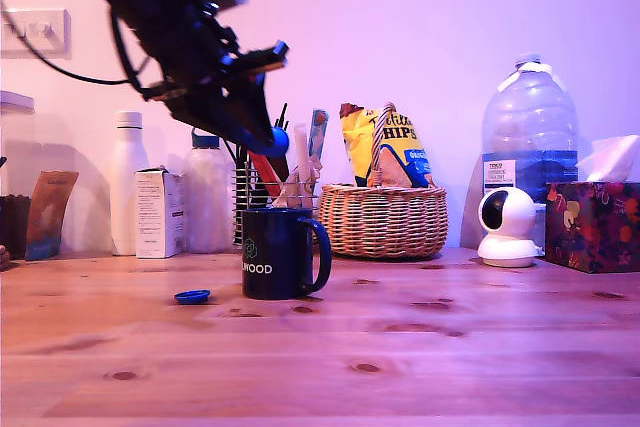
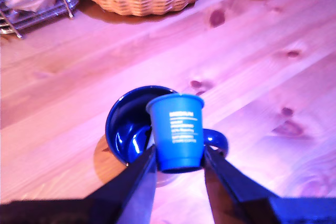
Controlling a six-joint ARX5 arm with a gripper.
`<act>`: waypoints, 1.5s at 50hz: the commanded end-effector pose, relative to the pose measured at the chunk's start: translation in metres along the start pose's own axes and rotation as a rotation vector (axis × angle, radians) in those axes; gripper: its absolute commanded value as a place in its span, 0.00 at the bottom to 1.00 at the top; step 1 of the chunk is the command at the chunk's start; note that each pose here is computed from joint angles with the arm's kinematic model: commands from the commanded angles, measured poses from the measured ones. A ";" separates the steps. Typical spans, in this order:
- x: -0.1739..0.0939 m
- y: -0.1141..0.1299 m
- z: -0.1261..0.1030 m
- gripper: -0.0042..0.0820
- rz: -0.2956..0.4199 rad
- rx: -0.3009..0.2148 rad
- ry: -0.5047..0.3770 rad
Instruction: Pick up the coffee capsules from the table one by one and drop them inside the nearest coffee cup
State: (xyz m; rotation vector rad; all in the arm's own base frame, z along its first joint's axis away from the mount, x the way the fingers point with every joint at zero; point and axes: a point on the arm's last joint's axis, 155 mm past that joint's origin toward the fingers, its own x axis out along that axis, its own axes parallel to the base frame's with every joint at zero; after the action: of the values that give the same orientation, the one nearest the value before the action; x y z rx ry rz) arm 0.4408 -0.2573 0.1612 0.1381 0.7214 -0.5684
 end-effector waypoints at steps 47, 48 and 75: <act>0.052 0.025 -0.021 0.23 0.020 -0.007 0.165; 0.052 0.025 -0.021 0.23 0.020 -0.007 0.165; 0.052 0.026 -0.022 0.81 0.027 -0.008 0.170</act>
State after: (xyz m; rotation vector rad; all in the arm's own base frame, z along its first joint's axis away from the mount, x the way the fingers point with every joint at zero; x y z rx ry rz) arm 0.4719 -0.2517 0.1215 0.1819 0.8631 -0.5347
